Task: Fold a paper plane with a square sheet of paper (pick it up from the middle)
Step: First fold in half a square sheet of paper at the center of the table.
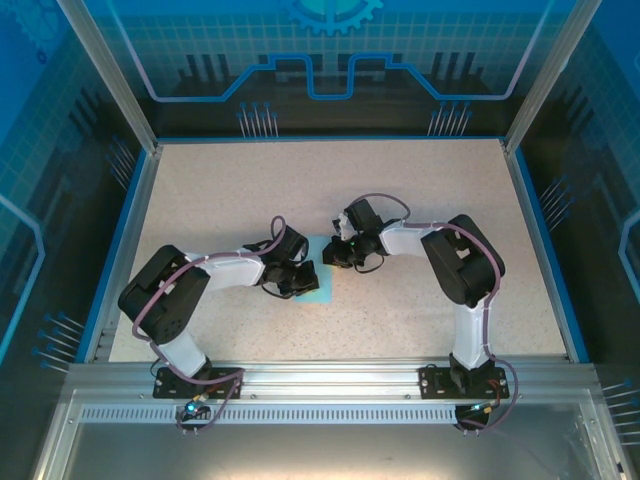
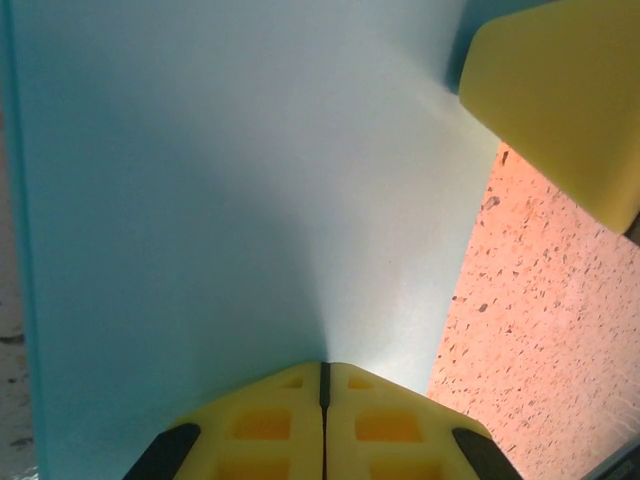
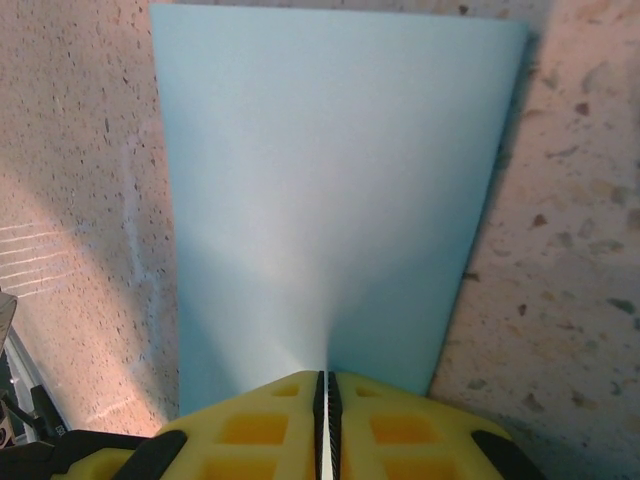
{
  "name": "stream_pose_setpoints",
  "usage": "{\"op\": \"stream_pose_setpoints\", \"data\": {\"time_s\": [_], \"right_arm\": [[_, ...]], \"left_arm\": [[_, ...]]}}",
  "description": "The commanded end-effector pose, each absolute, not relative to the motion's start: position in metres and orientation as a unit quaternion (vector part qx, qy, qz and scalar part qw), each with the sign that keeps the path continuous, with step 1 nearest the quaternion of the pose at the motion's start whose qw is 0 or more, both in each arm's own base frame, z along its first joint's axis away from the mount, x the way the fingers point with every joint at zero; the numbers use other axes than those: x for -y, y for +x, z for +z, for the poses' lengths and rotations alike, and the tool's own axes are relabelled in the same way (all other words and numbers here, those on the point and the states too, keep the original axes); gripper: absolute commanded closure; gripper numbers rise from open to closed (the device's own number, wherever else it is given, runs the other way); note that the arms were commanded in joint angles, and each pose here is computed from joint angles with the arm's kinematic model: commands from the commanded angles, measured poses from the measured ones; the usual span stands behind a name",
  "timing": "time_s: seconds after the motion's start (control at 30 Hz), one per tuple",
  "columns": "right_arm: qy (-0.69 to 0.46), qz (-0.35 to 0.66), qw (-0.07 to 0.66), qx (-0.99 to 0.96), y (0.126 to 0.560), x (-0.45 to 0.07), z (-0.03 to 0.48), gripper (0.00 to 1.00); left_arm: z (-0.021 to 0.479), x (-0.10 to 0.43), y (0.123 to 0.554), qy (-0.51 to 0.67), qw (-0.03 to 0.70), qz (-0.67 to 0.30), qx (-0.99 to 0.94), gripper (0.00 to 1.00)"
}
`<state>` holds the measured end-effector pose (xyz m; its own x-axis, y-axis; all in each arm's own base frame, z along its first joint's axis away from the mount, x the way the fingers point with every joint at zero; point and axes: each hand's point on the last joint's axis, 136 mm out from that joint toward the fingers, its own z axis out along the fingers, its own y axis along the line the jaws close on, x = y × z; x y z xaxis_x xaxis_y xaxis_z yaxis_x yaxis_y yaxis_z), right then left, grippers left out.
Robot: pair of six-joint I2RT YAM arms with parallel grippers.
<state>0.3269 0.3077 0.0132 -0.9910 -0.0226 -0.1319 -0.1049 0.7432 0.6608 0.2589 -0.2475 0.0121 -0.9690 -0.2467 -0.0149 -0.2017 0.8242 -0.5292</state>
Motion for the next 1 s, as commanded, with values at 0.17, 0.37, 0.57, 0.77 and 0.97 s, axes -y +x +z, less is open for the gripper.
{"op": "stream_pose_setpoints", "data": {"time_s": [0.17,0.37,0.57,0.77,0.97], "right_arm": [[-0.017,0.330,0.075,-0.941,0.355,-0.292,0.000,0.89],[-0.011,0.320,0.087,-0.943,0.373,-0.288,0.000,0.89],[0.002,0.311,0.095,-0.945,0.392,-0.282,-0.004,0.89],[0.018,0.301,0.102,-0.948,0.410,-0.277,-0.008,0.89],[0.047,0.305,0.111,-0.945,0.431,-0.272,-0.006,0.89]], "left_arm": [[-0.021,0.215,0.219,-0.118,-0.018,-0.182,-0.976,0.96],[-0.024,0.214,0.216,-0.116,-0.022,-0.178,-0.977,0.96],[-0.026,0.213,0.214,-0.115,-0.024,-0.176,-0.977,0.97],[-0.025,0.213,0.213,-0.114,-0.023,-0.177,-0.977,0.96],[-0.027,0.212,0.213,-0.113,-0.022,-0.175,-0.978,0.97]]}}
